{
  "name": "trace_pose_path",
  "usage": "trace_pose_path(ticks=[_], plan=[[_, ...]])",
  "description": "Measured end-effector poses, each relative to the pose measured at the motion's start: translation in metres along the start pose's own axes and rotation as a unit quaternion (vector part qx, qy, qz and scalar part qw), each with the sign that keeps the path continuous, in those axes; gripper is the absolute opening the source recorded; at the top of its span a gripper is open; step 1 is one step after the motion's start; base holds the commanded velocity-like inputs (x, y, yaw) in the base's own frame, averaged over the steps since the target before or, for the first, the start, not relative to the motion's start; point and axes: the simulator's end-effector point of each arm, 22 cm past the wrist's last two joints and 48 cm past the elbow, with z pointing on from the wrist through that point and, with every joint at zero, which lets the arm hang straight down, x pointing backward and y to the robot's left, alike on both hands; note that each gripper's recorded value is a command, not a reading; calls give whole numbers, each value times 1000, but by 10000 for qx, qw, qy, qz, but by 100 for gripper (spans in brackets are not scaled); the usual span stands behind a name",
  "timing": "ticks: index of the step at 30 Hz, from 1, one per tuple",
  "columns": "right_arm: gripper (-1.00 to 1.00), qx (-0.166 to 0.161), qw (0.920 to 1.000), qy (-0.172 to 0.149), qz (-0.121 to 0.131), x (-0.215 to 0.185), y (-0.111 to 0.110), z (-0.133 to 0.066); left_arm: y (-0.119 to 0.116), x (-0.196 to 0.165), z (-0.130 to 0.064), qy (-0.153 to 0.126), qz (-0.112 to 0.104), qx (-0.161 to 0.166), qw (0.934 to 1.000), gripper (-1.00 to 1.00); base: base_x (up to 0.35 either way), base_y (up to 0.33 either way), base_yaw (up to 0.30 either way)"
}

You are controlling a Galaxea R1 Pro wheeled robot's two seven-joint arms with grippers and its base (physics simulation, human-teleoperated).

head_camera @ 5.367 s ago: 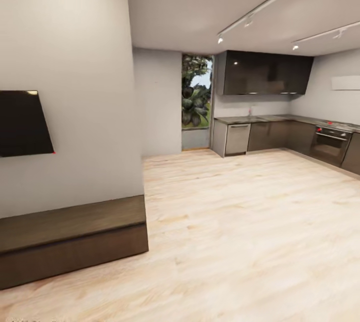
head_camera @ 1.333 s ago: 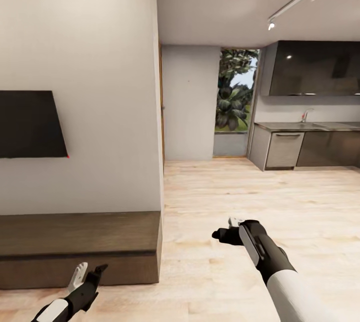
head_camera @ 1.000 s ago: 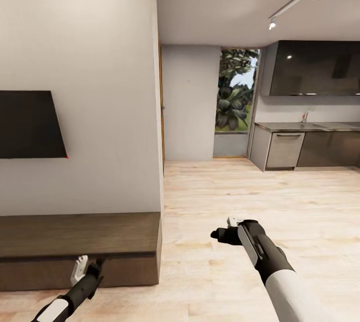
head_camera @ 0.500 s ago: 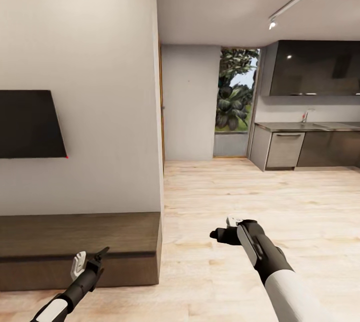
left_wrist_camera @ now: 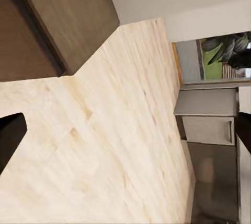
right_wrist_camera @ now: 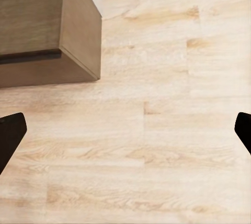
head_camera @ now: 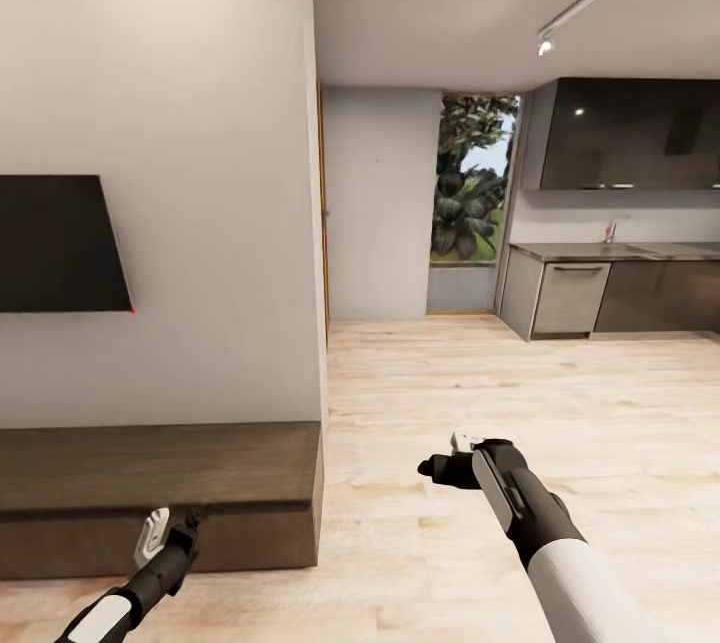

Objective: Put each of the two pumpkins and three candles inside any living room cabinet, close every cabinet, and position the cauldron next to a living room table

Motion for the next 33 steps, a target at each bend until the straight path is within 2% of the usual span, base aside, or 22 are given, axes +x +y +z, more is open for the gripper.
trace_pose_path(ticks=[8, 11, 17, 22, 26, 28, 33], plan=[[100, 9, 10000, -11, 10, 4, -4, 8, -30, -14, 11, -113, 172, 376, 9991, 100, 0, 0, 0], [100, 4, 10000, -10, 0, 6, -3, 12, -31, -14, 13, -122, 172, 445, 9988, 100, 0, 0, 0], [100, -32, 10000, 47, -30, 13, 0, 19, -41, -15, 15, -164, 166, 818, 9964, 100, 0, 0, 0], [100, -28, 10000, 45, -74, 16, 0, 24, -41, -16, 17, -174, 165, 921, 9955, 100, 0, 0, 0], [100, -46, 9999, -89, -98, 8, 1, 24, -39, -18, 18, -188, 173, 994, 9947, 100, 0, 0, 0], [100, -71, 9996, -254, -126, -3, 4, 19, -43, -29, 15, -248, 211, 1160, 9927, 100, 0, 0, 0], [100, -79, 9992, -356, -144, -7, 4, 20, -45, -35, 14, -304, 208, 1362, 9900, 100, 0, 0, 0]])
